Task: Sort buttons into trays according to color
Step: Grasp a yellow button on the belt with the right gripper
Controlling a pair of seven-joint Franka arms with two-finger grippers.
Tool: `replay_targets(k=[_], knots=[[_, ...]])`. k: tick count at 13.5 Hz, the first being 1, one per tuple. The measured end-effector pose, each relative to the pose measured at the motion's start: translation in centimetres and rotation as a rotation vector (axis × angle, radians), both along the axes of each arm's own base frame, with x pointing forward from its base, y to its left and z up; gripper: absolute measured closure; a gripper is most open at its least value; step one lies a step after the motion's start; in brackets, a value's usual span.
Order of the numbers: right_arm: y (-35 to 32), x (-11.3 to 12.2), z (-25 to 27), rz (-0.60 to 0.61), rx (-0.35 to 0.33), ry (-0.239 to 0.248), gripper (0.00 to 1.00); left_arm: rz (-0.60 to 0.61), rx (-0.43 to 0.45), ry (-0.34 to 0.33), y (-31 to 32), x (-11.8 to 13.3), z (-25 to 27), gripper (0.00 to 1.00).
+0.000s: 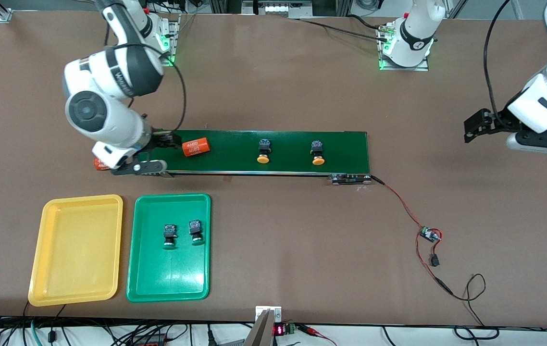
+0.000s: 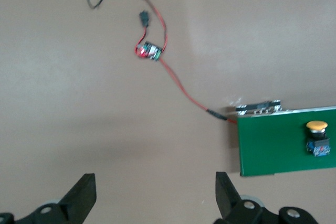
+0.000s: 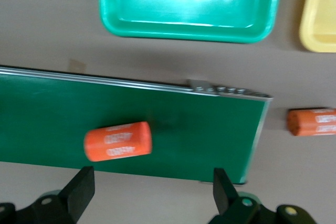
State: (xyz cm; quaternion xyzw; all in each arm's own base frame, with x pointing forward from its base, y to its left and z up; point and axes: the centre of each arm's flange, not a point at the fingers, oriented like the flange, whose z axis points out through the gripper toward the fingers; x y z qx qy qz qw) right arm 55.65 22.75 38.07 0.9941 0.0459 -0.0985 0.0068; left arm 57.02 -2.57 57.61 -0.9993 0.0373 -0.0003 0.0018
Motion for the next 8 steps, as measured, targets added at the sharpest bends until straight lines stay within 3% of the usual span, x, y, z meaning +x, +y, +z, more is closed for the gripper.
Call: replay_targets(k=[3,8], knots=[[3.2,-1.9,-1.2,-0.003,0.012,-0.02,0.0,0.01,0.002,0.055,1.1,-0.7,0.4,0.0],[7.2,-3.8,-2.2,-0.066,0.034,-0.071,0.0,0.008,0.003,0.065,1.1,-1.0,1.2,0.0]])
